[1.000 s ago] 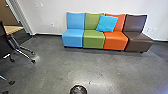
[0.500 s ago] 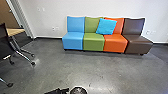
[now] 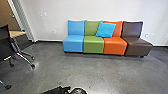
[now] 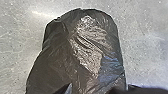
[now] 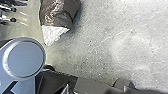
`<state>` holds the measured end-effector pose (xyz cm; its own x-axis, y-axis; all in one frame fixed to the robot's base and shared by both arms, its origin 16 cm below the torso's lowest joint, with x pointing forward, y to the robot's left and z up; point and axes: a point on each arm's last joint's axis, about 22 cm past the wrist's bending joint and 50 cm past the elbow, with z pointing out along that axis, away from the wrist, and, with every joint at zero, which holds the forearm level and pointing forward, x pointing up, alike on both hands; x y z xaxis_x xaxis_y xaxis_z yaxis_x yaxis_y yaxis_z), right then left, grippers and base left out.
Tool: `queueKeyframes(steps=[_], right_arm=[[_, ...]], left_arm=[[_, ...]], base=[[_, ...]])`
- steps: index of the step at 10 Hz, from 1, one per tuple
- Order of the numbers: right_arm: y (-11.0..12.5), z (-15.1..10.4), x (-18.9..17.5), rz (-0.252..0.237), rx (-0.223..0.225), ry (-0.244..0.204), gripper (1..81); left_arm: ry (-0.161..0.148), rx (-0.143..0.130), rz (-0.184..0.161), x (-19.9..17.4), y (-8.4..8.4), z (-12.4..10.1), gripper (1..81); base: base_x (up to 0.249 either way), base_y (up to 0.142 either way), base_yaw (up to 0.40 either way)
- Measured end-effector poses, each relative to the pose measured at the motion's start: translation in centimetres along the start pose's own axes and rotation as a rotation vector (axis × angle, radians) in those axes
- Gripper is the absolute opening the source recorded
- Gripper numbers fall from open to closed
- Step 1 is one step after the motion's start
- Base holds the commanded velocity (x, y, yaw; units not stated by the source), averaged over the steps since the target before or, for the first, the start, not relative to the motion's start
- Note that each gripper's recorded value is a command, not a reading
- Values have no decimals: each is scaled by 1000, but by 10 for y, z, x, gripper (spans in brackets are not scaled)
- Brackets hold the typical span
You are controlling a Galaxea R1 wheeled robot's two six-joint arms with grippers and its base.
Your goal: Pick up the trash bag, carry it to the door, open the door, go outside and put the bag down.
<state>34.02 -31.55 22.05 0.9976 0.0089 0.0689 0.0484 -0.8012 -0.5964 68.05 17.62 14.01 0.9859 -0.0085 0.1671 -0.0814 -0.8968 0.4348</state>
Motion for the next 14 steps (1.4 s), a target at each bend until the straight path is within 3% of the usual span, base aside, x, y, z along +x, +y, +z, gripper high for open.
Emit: queueKeyframes(steps=[2,4,6,8,10,11,13,14], right_arm=[[10,8,-6,-5,-1,5,811],[25,17,-9,-11,-13,20,811],[34,25,-14,-13,-12,27,811],[43,45,-20,11,1,7,811],[63,57,-23,39,-11,-8,811],[75,42,-19,55,-36,-5,811],[104,7,1,86,-106,17,811],[102,2,8,87,-108,8,811]], left_arm=[[25,-6,19,14,4,5,811],[29,-19,39,14,11,17,811],[37,-14,39,10,6,32,811],[2,-20,26,-10,-4,69,811],[-44,-18,1,-44,-26,110,811],[-73,-19,-12,-59,-33,124,811],[-96,-20,-26,-64,-43,148,811],[-106,-21,-32,-70,-46,157,811]], base=[[0,0,0],[0,0,0],[0,0,0],[0,0,0],[0,0,0],[0,0,0],[0,0,0],[0,0,0]])
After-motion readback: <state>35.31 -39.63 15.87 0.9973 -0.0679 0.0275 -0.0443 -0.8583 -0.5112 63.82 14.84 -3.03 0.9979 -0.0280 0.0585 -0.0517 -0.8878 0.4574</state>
